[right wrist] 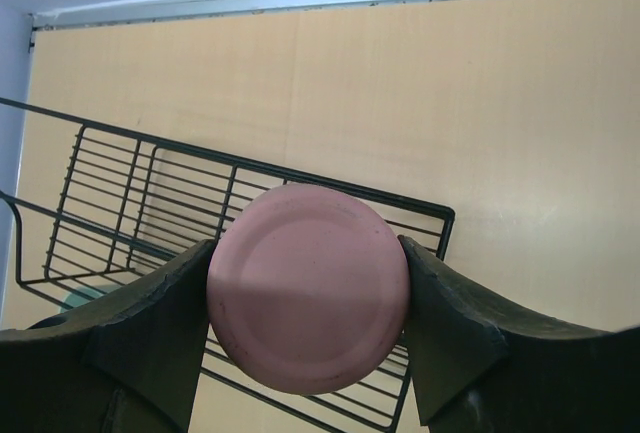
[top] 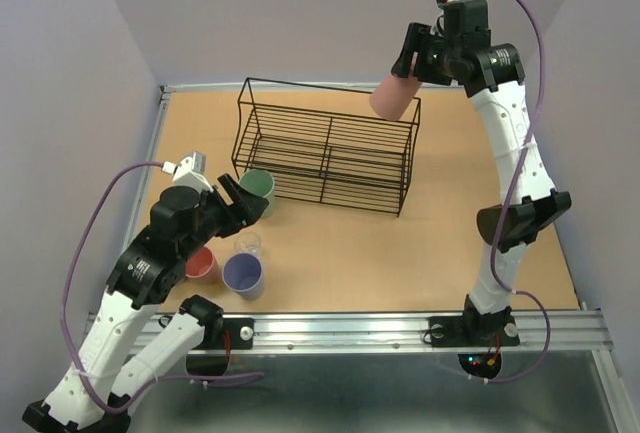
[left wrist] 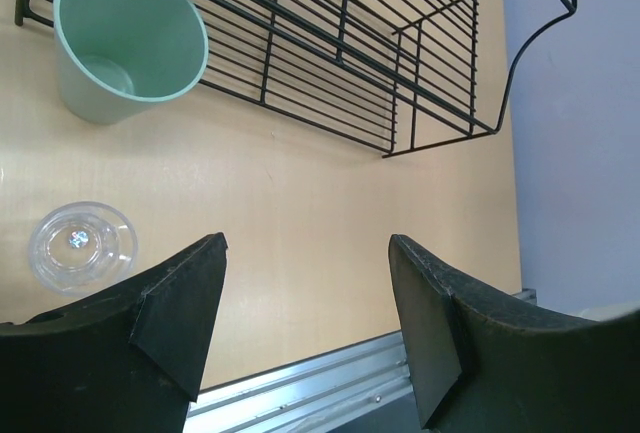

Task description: Load the cups into the dish rack

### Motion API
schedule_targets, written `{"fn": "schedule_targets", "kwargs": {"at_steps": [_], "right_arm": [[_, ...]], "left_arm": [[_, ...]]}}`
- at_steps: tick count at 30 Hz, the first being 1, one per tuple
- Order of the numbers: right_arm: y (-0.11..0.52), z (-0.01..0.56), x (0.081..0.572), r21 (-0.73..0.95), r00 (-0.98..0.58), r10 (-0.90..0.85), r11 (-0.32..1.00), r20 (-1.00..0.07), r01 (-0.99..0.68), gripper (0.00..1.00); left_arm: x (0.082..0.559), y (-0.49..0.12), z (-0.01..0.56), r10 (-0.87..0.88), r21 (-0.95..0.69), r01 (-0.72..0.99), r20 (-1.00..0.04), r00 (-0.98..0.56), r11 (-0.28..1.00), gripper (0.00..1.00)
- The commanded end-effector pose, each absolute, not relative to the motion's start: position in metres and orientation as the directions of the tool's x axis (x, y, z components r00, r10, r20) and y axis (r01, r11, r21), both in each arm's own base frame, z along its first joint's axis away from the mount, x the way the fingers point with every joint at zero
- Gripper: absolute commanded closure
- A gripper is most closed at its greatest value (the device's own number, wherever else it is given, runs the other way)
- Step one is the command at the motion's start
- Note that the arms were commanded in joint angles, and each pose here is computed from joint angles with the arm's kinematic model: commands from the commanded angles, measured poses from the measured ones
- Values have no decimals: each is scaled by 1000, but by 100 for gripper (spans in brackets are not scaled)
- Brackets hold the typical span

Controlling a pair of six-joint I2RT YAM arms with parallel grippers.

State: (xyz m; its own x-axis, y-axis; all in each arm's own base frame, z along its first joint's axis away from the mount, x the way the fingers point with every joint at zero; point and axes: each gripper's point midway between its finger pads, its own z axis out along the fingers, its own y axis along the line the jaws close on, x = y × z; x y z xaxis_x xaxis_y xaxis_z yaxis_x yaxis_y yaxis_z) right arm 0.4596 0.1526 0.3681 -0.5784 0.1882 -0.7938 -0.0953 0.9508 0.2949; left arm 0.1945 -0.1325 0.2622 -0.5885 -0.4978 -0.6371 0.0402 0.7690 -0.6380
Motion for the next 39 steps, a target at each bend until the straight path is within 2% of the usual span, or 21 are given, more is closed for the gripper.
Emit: {"fn": "schedule_targets", "kwargs": {"at_steps": [1, 3, 4, 6, 10, 12, 13, 14, 20, 34, 36, 39], "right_arm": [[160, 346, 456, 283, -648, 130, 949, -751, -137, 90], [165, 342, 457, 297, -660, 126, 943, -740, -153, 86], [168, 337, 459, 302, -668, 122, 940, -734, -160, 79], [171, 336, 460, 314, -674, 122, 934, -729, -170, 73], [174, 334, 465, 321, -674, 126, 931, -728, -173, 49], [175, 331, 467, 321, -677, 126, 931, -725, -171, 40], [175, 330, 469, 322, -679, 127, 932, -723, -168, 32], [175, 328, 470, 323, -682, 128, 932, -720, -166, 30], [177, 324, 475, 324, -684, 130, 932, -718, -163, 23], [181, 337, 482, 341, -652, 149, 923, -743, -178, 21], [178, 344, 481, 334, -636, 153, 926, -757, -174, 14], [174, 351, 479, 326, -619, 159, 930, -769, -167, 12]], "left_arm": [[196, -137, 261, -478, -633, 79, -655, -585, 770, 24], [196, -137, 257, -475, -632, 77, -651, -592, 771, 24], [195, -138, 257, -473, -634, 81, -651, -594, 769, 24], [195, -138, 254, -471, -633, 79, -647, -599, 770, 24], [195, -140, 250, -467, -634, 82, -645, -605, 769, 24], [196, -141, 247, -466, -633, 81, -644, -607, 770, 24], [198, -141, 247, -466, -633, 81, -644, -607, 770, 24], [198, -142, 247, -466, -634, 82, -644, -607, 769, 24], [203, -146, 242, -458, -632, 86, -642, -614, 770, 24], [212, -151, 237, -452, -628, 83, -639, -622, 774, 24], [213, -152, 237, -452, -628, 83, -639, -622, 774, 24], [214, -152, 237, -453, -629, 84, -640, -621, 773, 25]]}}
